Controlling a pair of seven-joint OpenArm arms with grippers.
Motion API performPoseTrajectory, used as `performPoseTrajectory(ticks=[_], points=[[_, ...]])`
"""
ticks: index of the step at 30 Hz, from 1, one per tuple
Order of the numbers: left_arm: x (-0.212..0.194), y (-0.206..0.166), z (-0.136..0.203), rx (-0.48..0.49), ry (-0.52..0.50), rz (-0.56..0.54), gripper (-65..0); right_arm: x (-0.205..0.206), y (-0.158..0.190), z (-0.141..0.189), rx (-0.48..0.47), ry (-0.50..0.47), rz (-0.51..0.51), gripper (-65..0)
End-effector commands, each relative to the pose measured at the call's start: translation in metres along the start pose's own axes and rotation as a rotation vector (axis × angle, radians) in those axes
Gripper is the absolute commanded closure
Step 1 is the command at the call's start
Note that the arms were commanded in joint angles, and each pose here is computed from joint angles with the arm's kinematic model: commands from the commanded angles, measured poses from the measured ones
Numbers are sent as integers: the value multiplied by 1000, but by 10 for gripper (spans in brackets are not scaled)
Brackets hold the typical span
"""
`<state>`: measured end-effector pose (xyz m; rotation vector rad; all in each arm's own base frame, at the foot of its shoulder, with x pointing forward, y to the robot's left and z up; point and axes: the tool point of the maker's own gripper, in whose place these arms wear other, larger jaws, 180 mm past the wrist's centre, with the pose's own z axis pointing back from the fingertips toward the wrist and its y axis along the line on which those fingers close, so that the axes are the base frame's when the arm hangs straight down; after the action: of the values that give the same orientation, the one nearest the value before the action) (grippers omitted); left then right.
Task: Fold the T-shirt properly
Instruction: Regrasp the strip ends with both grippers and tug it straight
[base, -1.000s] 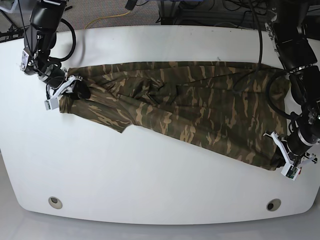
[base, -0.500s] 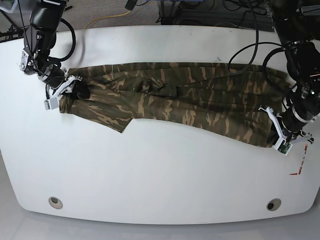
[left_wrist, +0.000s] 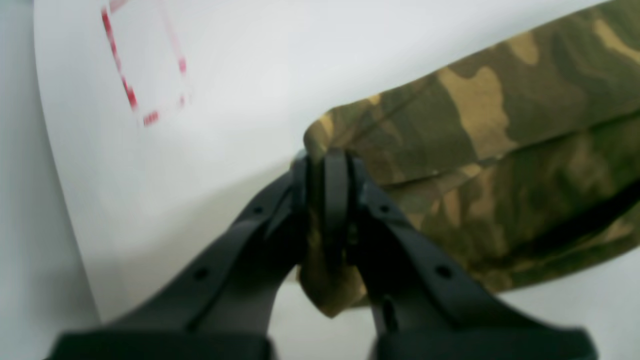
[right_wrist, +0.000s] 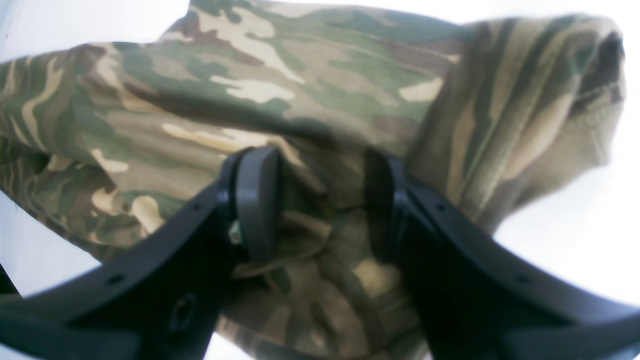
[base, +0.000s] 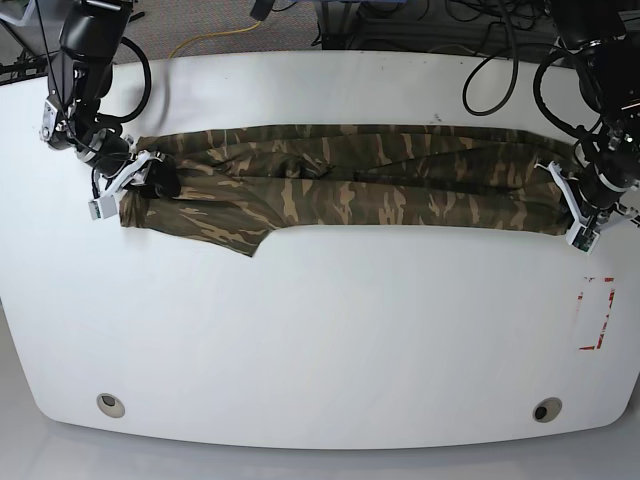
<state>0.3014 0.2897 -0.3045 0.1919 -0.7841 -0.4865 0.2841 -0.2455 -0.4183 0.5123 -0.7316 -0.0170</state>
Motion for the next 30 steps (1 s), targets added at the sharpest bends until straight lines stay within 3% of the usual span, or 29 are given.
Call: performPoseTrajectory(ticks=[1,11,15,17,20,24,27,30], points=[[0,18,3,52,9,-15,-8,4,-8,5,-30,17,23,-262],[-40,13,0,53,137,-29,-36,4,-7,5,-29,17,22,-262],[-50,10,2,43,162,-38,-212,4,-7,5,-29,17,22,-262],[-60,4,3,27,185,-37,-340,4,-7,5,-29,17,22,-266],[-67,2,4,20,202,-33,-428,4,-7,5,-28,25,23,-268],[-70,1,2,14,205,-20,-411,16,1,9,-27,18,76,-270],[-61,16,13,44,144,45,-411,31,13,16,-29,2,129,-274],[-58,34,31,69,97,156,-411,42,13,32,-66,-3,149,-357]])
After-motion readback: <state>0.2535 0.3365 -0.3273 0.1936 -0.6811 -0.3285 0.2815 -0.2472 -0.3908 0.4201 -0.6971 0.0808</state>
